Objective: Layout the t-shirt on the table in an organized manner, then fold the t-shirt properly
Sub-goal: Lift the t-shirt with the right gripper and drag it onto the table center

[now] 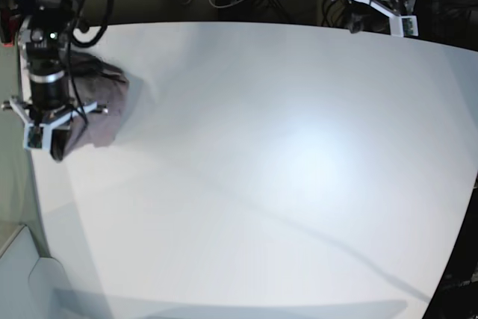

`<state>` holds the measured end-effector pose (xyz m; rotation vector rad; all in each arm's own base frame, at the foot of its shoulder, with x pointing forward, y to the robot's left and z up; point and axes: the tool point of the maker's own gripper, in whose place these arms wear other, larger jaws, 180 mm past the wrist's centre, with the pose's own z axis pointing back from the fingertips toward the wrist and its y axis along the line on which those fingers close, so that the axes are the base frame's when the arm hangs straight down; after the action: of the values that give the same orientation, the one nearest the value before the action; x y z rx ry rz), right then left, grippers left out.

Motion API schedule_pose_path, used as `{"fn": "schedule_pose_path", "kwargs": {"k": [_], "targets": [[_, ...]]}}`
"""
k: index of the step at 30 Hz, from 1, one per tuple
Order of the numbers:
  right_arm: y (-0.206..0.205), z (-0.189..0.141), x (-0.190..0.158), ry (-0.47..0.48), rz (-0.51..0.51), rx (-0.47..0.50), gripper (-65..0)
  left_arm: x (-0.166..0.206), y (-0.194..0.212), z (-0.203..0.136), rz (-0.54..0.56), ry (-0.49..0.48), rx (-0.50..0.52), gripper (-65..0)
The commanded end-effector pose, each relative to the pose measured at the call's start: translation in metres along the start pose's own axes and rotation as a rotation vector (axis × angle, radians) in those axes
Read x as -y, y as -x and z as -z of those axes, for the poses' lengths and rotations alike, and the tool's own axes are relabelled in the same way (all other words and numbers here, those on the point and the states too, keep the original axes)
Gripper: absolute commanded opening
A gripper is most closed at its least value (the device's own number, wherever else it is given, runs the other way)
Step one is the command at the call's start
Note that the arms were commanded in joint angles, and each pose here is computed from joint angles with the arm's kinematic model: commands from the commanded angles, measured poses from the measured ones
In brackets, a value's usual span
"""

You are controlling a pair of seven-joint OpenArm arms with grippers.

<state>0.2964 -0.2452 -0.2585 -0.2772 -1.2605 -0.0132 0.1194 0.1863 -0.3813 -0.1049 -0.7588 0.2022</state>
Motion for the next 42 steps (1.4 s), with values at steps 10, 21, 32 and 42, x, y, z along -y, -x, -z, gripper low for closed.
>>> {"fn": "schedule_pose_path", "kwargs": {"k": [10,21,32,42], "targets": [[-0.157,0.032,0.013,0.063,0.108,0.399,-65.0,0.001,-0.006,-0.004,0.004,0.005,0.023,-35.3],[-0.355,0.004,0.003,-0.002,0.167,0.753,-65.0,-0.011,-0.004,-0.01,0.001,-0.033,0.019,-35.3],[-0.46,-0.051,-0.1,-0.173,0.034,0.963,-65.0,-0.042,-0.013,-0.019,0.01,-0.12,0.045,-35.3],[-0.522,-0.093,-0.163,-0.18,-0.147,1.168,-65.0,-0.053,-0.016,-0.022,-0.03,-0.169,0.069,-35.3]]}}
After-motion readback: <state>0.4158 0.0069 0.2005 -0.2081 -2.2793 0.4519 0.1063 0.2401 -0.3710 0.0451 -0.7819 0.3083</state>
